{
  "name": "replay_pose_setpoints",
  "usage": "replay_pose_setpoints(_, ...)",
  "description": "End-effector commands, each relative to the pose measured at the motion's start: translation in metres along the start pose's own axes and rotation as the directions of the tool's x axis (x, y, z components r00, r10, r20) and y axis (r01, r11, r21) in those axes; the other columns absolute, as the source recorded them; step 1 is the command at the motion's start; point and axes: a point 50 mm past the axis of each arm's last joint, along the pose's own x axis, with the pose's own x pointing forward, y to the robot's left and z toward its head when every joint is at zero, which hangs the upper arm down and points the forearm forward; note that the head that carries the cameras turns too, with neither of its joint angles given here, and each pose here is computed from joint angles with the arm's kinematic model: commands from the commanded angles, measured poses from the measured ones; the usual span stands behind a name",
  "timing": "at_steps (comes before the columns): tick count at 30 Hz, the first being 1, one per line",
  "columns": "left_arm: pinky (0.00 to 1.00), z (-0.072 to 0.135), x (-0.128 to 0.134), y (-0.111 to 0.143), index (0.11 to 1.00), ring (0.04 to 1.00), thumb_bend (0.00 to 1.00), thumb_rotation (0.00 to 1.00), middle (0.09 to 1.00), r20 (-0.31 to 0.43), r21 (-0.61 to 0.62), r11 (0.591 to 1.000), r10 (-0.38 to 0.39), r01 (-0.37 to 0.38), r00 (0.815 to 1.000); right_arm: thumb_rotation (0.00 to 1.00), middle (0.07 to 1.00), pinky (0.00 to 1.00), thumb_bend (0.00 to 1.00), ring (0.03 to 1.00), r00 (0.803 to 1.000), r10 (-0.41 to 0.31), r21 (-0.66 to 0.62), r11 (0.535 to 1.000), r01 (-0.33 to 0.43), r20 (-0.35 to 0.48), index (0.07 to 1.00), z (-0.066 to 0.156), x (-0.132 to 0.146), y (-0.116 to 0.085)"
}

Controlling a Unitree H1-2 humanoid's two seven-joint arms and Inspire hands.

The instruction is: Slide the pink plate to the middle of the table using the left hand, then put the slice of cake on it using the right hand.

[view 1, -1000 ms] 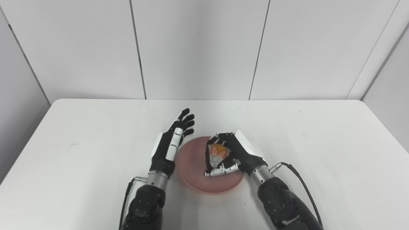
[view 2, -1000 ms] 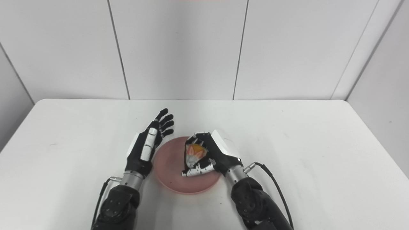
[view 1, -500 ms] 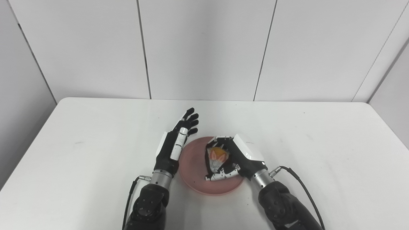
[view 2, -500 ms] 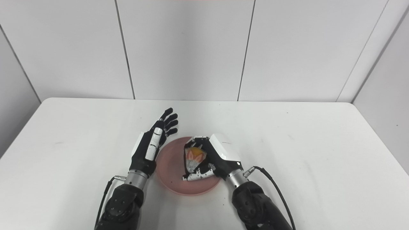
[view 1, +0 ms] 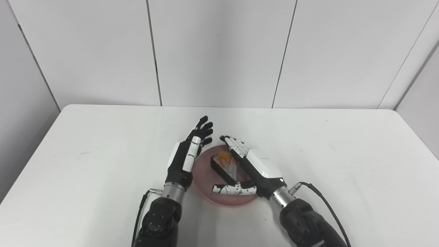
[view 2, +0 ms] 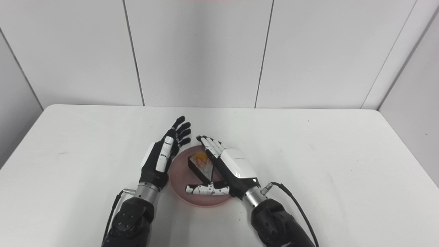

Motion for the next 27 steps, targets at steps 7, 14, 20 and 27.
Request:
replay_pose_setpoints(7,0.88,-0.039,-0.041,0.006,0.921,0.915,0.65,1.0,0.926,-0.115,0.003,0.999,0.043,-0.043,0.992,0.76,1.0,0.97,0.76,1.0,0.985,-0.151,0.077,0.986,0.145,0.083,0.999,0.015,-0.003,-0.027)
replay_pose_setpoints(14,0.92,-0.024,-0.046,0.014,0.925,0.937,0.54,1.0,0.937,-0.038,0.016,0.997,0.078,-0.078,0.996,0.8,1.0,0.92,0.73,1.0,0.955,-0.297,0.24,0.928,0.286,0.011,1.0,0.004,-0.019,-0.036)
replay_pose_setpoints(20,0.98,-0.014,-0.053,0.022,0.991,0.983,0.56,1.0,0.989,-0.043,0.048,0.995,0.092,-0.09,0.995,0.88,1.0,0.99,0.69,0.996,0.929,-0.362,0.419,0.834,0.358,-0.073,1.0,-0.011,-0.031,-0.036)
replay_pose_setpoints(27,1.0,-0.007,-0.059,0.033,1.0,1.0,0.53,1.0,1.0,-0.093,0.025,0.989,0.147,-0.145,0.985,0.93,1.0,1.0,0.68,1.0,0.915,-0.372,0.607,0.696,0.385,-0.154,1.0,-0.021,-0.036,-0.026)
